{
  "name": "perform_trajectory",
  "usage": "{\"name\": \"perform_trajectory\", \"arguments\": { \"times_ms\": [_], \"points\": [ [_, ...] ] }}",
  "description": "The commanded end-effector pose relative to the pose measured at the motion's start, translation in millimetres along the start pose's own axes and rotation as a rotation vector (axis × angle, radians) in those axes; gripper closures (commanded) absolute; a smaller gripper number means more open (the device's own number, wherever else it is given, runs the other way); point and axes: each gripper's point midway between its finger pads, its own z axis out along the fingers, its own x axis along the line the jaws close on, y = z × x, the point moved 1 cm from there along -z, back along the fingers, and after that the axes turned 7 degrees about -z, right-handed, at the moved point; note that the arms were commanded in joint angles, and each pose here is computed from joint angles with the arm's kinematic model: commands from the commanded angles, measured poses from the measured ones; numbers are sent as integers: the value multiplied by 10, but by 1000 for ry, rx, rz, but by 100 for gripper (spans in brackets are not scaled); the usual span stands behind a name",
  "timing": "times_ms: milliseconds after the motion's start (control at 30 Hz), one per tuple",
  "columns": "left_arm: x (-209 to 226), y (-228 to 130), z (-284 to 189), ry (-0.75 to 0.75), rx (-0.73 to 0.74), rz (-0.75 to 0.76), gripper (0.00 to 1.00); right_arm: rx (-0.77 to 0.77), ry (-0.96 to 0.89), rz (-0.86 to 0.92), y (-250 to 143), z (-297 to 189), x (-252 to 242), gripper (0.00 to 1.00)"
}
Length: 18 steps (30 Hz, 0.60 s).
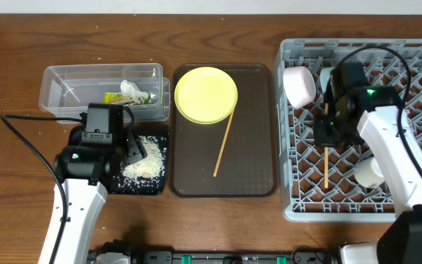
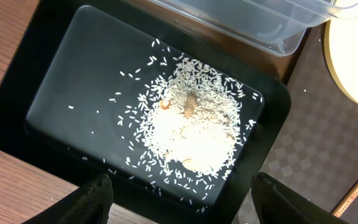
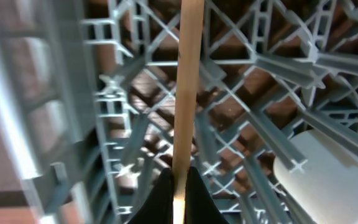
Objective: Sort waste into correct bins and load items into the dishwasher rack
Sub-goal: 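Carry the chopstick with the right gripper and stand it in the rack, then return the right gripper to the tray and grasp the second chopstick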
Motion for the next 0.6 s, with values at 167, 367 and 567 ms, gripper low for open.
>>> {"name": "perform_trajectory", "arguments": {
  "times_ms": [167,367,567],
  "points": [
    [56,6,22,28,-4,-9,26,-64,1,-35,154,12,-8,69],
    [57,6,22,28,-4,-9,26,-153,119,-53,352,-292,224,58],
    [57,6,22,28,-4,-9,26,-293,216,-110,591,-544,735,47]
  ]
}}
